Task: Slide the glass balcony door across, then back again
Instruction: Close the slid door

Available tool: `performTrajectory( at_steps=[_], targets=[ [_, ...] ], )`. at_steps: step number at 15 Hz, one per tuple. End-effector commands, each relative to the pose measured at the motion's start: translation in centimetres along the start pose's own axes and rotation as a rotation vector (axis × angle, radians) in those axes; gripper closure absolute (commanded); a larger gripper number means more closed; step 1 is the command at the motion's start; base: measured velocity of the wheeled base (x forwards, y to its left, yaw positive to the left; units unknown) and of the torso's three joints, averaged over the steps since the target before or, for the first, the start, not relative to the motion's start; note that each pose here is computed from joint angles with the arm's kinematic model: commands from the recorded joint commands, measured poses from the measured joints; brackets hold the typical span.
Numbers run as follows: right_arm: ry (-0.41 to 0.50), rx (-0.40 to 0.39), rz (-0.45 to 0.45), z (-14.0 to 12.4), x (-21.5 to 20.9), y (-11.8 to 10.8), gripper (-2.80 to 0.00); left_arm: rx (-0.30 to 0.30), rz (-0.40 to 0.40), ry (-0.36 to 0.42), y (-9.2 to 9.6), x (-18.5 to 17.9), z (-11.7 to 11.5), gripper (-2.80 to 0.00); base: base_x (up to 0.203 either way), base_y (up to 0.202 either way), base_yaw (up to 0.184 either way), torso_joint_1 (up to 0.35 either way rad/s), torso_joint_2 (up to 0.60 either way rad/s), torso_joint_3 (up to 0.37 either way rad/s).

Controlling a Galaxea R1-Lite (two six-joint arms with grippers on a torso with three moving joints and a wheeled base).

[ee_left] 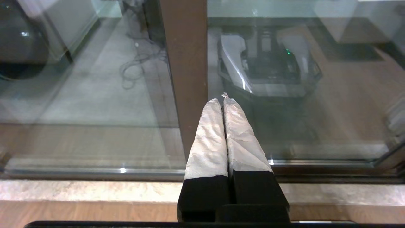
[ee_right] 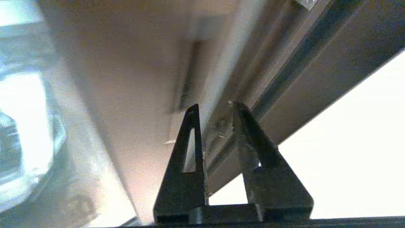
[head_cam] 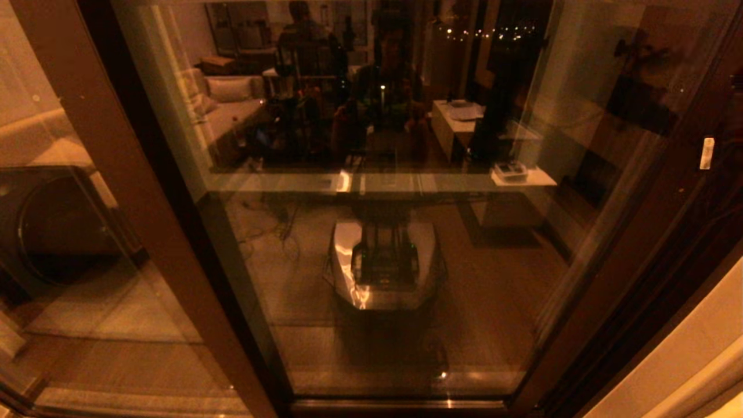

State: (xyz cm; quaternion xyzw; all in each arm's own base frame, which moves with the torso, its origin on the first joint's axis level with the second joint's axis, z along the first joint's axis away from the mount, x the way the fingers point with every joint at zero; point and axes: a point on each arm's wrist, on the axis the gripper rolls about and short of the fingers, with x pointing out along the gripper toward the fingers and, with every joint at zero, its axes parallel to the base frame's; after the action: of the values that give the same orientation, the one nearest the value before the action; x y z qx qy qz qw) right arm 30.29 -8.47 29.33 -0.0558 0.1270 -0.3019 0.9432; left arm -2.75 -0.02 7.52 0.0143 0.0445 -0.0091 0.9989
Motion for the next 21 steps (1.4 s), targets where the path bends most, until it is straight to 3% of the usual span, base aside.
performTrajectory(
  at_steps=[1, 21],
  targets=[
    [-0.009, -0.002, 0.013, 0.1, -1.0, 0.2, 0.0, 0.0, 0.0, 0.001, 0.0, 0.0, 0.0, 0.0, 0.0, 0.0, 0.0, 0.0, 0.0, 0.0],
    [-0.015, 0.005, 0.048, 0.0, 0.0, 1.4, 0.0, 0.0, 0.0, 0.001, 0.0, 0.0, 0.0, 0.0, 0.0, 0.0, 0.0, 0.0, 0.0, 0.0]
  ],
)
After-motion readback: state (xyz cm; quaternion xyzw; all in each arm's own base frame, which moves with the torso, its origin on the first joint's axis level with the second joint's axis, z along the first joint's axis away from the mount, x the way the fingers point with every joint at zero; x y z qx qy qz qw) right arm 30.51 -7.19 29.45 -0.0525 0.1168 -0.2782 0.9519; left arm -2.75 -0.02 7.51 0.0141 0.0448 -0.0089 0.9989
